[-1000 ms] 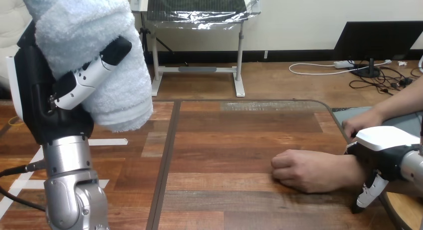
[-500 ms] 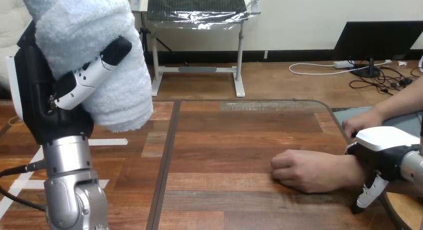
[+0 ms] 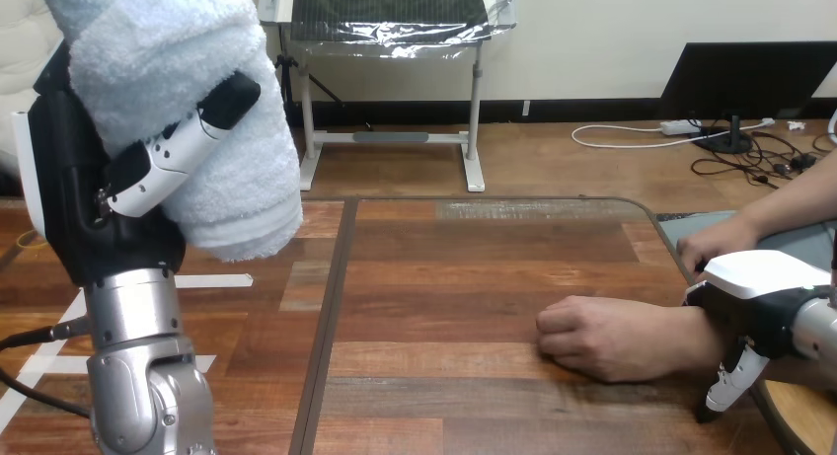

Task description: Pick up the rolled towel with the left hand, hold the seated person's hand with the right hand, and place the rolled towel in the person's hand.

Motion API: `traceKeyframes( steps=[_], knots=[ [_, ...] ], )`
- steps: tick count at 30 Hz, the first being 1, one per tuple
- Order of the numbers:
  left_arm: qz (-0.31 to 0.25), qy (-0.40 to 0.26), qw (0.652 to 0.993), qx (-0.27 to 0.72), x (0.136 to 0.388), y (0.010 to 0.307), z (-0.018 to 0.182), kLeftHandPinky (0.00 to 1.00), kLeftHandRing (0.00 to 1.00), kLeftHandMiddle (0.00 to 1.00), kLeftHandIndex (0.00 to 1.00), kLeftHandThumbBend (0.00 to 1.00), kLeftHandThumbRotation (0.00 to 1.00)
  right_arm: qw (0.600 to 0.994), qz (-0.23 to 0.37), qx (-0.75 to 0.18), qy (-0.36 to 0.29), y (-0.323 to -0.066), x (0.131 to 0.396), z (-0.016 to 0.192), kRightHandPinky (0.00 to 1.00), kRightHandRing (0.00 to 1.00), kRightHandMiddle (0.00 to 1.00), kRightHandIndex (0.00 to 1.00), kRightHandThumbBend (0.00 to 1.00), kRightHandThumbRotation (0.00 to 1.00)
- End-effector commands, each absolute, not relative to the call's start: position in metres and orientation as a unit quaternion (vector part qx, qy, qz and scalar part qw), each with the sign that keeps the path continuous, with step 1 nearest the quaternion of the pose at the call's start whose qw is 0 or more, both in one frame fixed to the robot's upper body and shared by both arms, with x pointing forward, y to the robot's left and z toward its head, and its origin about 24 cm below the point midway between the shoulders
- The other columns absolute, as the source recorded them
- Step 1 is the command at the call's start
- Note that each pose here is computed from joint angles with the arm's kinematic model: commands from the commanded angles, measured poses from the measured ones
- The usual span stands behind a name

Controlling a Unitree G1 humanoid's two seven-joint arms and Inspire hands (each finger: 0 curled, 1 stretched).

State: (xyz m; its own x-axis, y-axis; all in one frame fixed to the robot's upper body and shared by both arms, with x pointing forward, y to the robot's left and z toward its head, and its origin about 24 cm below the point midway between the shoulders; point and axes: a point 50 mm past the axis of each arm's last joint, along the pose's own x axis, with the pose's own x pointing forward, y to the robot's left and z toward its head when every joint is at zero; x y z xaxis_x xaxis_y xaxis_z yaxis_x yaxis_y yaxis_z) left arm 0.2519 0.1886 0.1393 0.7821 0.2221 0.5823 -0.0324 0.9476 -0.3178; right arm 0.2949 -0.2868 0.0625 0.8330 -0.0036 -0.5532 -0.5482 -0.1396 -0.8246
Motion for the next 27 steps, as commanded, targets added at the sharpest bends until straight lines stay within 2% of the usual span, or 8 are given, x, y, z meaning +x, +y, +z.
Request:
traceKeyframes(
  steps=[1,8,11,12,19,21,27],
  knots=[
    [0.050,-0.374,0.914,-0.148,0.2513,0.1845,0.1611,0.19,0.25,0.32,0.37,0.48,0.00,0.631,0.188,-0.731,0.178,-0.2919,0.3030,0.0806,0.50,0.74,0.77,0.76,1.00,0.23],
    [0.052,-0.374,0.914,-0.147,0.2510,0.1843,0.1618,0.19,0.25,0.32,0.37,0.47,0.00,0.634,0.187,-0.726,0.188,-0.2921,0.3036,0.0783,0.49,0.69,0.73,0.72,0.98,0.18],
    [0.051,-0.375,0.914,-0.148,0.2510,0.1843,0.1619,0.19,0.25,0.32,0.36,0.47,0.00,0.634,0.188,-0.726,0.188,-0.2920,0.3036,0.0779,0.41,0.56,0.63,0.70,0.97,0.16],
    [0.051,-0.375,0.914,-0.148,0.2510,0.1843,0.1620,0.19,0.25,0.32,0.36,0.47,0.00,0.633,0.189,-0.727,0.189,-0.2919,0.3036,0.0779,0.35,0.48,0.56,0.68,0.96,0.14],
    [0.052,-0.375,0.914,-0.145,0.2509,0.1848,0.1618,0.19,0.25,0.32,0.36,0.48,0.00,0.635,0.190,-0.726,0.183,-0.2920,0.3035,0.0768,0.20,0.28,0.39,0.60,0.95,0.10],
    [0.052,-0.375,0.914,-0.144,0.2508,0.1846,0.1620,0.19,0.25,0.32,0.36,0.48,0.00,0.638,0.190,-0.723,0.184,-0.2924,0.3036,0.0763,0.16,0.24,0.35,0.58,0.95,0.09],
    [0.050,-0.373,0.914,-0.149,0.2506,0.1844,0.1621,0.19,0.25,0.32,0.36,0.48,0.00,0.643,0.191,-0.717,0.189,-0.2922,0.3038,0.0761,0.13,0.21,0.32,0.54,0.94,0.08]
  ],
)
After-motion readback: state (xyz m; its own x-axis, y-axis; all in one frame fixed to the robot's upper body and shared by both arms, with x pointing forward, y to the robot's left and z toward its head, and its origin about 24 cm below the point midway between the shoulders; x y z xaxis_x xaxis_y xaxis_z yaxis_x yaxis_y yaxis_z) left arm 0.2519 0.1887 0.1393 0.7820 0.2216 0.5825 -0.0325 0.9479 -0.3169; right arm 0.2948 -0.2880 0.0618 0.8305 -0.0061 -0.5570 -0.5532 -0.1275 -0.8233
